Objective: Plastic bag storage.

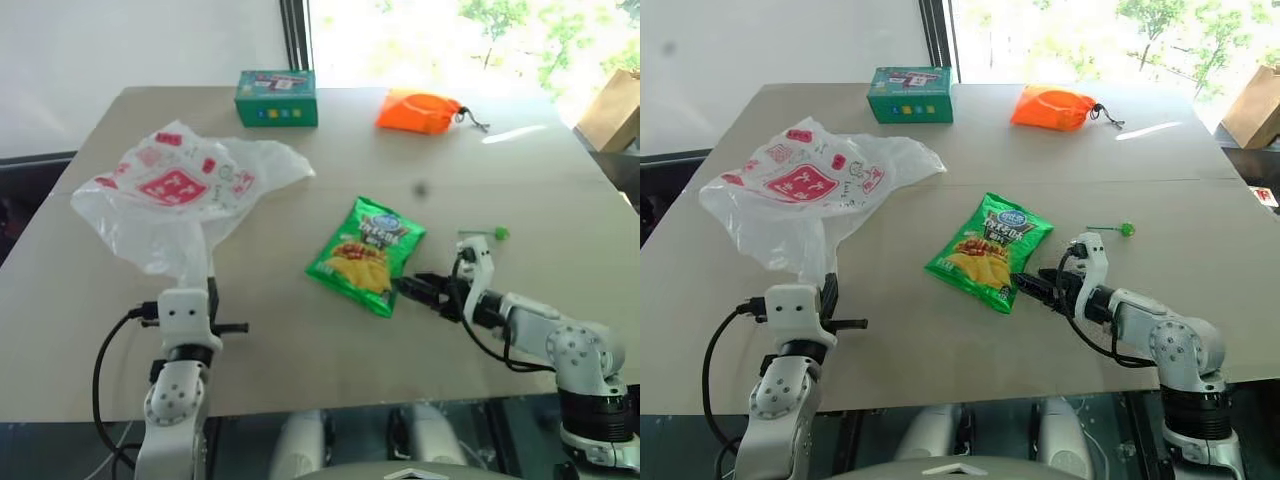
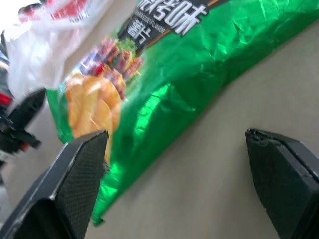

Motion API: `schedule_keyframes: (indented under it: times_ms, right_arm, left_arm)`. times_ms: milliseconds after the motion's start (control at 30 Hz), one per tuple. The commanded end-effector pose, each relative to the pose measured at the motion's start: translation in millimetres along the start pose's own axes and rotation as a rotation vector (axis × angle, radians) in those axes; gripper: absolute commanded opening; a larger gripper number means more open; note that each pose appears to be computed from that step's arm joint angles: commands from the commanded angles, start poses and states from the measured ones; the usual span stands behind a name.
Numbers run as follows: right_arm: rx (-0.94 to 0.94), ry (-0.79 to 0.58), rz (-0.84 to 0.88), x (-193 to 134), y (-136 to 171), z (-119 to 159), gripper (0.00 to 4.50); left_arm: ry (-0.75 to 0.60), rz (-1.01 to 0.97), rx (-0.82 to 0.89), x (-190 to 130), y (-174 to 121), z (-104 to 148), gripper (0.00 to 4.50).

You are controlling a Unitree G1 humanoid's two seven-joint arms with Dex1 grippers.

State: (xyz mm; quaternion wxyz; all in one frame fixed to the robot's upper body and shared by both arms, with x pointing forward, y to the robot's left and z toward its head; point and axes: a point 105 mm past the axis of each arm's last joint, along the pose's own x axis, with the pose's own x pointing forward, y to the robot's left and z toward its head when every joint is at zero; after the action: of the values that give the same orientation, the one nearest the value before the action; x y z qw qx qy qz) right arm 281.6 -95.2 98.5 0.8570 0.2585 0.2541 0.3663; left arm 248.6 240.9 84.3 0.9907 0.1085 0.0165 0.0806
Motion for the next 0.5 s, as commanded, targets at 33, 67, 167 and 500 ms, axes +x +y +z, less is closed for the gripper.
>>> schedule_keyframes:
  times_ms: [33, 67, 167, 500]
  right_arm:
    - [0.097, 0.003, 0.039, 15, 12, 1, 4.47]
    - [0.112, 0.004, 0.048, 20, 14, 2, 4.47]
    - [0.148, -0.004, 0.064, 32, 21, 6, 4.47]
    - [0.216, -0.101, -0.075, 57, -2, 21, 3.18]
  left_arm:
    - [-0.033, -0.014, -0.002, -1, -4, 8, 0.0]
    - [-0.033, -0.015, -0.002, -1, -4, 8, 0.0]
    - [-0.034, -0.016, -0.001, -1, -4, 9, 0.0]
    - [-0.039, 0.0, 0.006, 0, 0, 13, 0.0]
